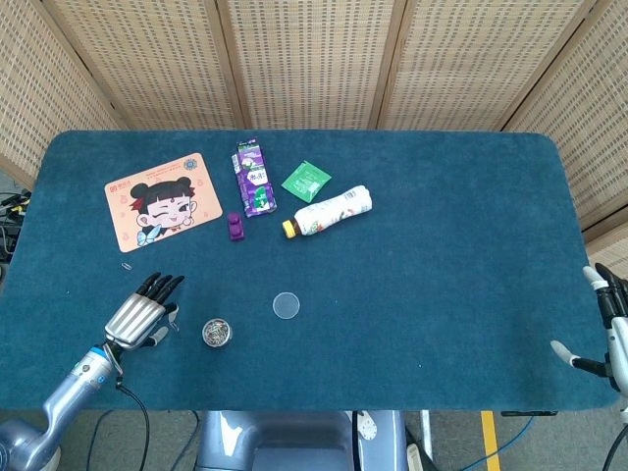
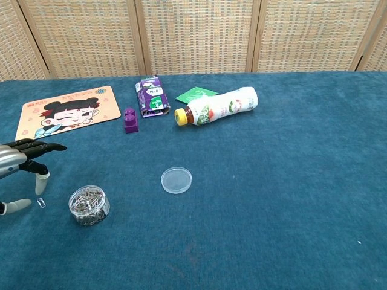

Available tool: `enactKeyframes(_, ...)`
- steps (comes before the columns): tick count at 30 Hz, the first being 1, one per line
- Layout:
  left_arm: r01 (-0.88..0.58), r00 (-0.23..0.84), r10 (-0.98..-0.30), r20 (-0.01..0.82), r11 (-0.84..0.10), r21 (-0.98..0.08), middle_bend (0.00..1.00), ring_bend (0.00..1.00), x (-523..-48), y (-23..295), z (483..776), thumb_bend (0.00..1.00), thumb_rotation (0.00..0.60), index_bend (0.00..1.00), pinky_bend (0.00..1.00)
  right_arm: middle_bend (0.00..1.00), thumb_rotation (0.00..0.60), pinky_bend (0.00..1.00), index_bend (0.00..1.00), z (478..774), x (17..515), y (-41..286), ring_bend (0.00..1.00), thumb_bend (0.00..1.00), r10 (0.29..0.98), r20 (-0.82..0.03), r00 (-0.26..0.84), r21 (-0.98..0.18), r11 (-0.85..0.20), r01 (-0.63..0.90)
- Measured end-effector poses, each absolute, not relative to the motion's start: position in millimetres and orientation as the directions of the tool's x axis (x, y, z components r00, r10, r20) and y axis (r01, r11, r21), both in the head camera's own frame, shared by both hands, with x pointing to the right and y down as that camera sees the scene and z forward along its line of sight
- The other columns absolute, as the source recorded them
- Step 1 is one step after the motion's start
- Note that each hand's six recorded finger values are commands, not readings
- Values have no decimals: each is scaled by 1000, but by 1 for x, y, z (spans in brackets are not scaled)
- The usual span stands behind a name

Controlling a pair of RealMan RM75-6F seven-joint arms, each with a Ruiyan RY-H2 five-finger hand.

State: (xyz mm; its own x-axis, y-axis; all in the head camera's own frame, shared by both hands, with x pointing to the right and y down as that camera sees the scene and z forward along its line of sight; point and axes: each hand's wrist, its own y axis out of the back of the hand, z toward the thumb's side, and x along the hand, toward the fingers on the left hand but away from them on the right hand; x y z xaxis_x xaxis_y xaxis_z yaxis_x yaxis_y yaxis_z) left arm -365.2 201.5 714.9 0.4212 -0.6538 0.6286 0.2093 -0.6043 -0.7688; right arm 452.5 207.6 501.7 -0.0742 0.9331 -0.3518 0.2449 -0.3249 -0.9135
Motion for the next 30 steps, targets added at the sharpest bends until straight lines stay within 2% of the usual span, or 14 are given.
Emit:
enactKeyframes(22,236,421,-630,652,-618,-750,0,0,-352,204,731,369,600,518,0,0,600,0,0,503,453,206,0,0,932,-354,-79,-913,-326,247)
enactKeyframes(28,240,419,-630,654,-618,-749,0,0,-353,205,732,423,600,659,0,0,600,0,0,502,453,206,0,0,932,-353,-79,-912,-324,250)
enactKeyframes(30,246,416,-628,657,-618,-747,0,0,-354,206,732,442,600,666,0,0,600,0,0,502,453,206,0,0,933,-352,-79,-912,-324,250)
